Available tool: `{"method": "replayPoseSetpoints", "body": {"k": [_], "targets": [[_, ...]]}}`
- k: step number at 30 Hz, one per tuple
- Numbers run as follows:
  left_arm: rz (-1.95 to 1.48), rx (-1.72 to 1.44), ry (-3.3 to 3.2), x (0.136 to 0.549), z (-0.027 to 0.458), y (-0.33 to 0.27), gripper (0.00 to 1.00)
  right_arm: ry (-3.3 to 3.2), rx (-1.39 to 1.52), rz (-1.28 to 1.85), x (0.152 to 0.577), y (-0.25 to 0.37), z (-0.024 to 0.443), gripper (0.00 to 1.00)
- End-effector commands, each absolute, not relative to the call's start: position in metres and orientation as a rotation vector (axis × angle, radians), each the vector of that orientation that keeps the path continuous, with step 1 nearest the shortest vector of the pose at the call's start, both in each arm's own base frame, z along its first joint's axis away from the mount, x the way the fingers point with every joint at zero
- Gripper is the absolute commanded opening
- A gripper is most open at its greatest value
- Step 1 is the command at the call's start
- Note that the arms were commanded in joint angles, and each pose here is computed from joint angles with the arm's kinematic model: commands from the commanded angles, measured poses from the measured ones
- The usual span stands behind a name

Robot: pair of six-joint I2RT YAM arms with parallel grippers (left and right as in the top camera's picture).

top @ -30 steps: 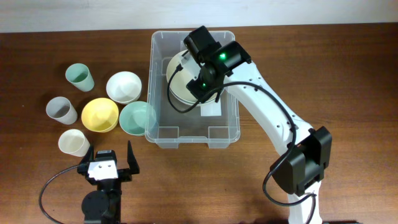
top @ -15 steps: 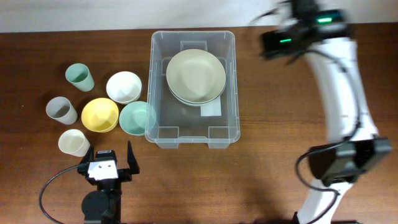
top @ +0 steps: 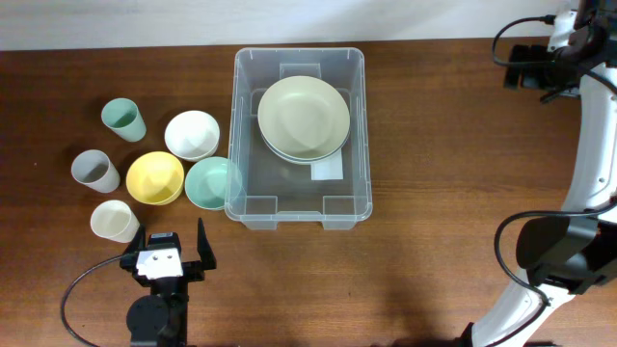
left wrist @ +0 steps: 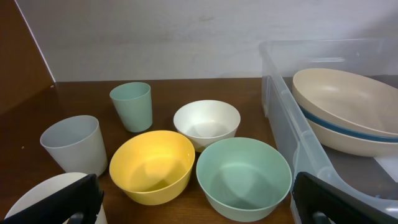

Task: Pack container
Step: 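Release the plate and retract the right arm to the right, then move the left gripper over the white bowl near the cups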

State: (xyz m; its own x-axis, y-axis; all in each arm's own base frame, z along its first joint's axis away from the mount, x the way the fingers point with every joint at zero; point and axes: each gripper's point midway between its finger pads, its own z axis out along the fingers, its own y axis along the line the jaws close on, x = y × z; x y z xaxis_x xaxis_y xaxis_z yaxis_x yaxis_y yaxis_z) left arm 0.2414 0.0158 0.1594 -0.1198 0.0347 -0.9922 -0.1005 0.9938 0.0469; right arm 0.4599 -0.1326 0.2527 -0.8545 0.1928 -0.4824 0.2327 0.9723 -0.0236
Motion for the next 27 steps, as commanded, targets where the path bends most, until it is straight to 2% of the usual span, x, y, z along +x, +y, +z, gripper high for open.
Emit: {"method": "replayPoseSetpoints", "body": {"k": [1, 7, 11, 15, 18, 22, 27], "targets": [[0.12, -0.031, 1.687, 0.242, 0.157, 0.015, 1.0, 2.591, 0.317, -0.1, 0.457, -0.134, 0.266, 0.99], [0.214, -0.052, 1.633, 0.241, 0.171, 0.027, 1.0, 2.592, 0.314, -0.099, 0.457, -0.133, 0.266, 0.99], [0.204, -0.065, 1.518, 0.24, 0.202, 0.027, 1.0, 2.592, 0.314, -0.099, 0.457, -0.133, 0.266, 0.99], [0.326, -0.211, 1.424, 0.221, 0.267, 0.056, 1.0, 2.591, 0.314, -0.099, 0.457, -0.133, 0.266, 0.99], [0.411, -0.29, 1.42, 0.213, 0.334, 0.073, 0.99, 2.592, 0.314, -0.099, 0.457, -0.133, 0.266, 0.99], [0.424, -0.236, 1.524, 0.247, 0.39, 0.067, 1.0, 2.592, 0.314, -0.099, 0.457, -0.133, 0.266, 0.99], [0.259, 0.006, 1.704, 0.322, 0.404, 0.024, 1.0, 2.592, 0.314, -0.099, 0.457, -0.133, 0.266, 0.99]]}}
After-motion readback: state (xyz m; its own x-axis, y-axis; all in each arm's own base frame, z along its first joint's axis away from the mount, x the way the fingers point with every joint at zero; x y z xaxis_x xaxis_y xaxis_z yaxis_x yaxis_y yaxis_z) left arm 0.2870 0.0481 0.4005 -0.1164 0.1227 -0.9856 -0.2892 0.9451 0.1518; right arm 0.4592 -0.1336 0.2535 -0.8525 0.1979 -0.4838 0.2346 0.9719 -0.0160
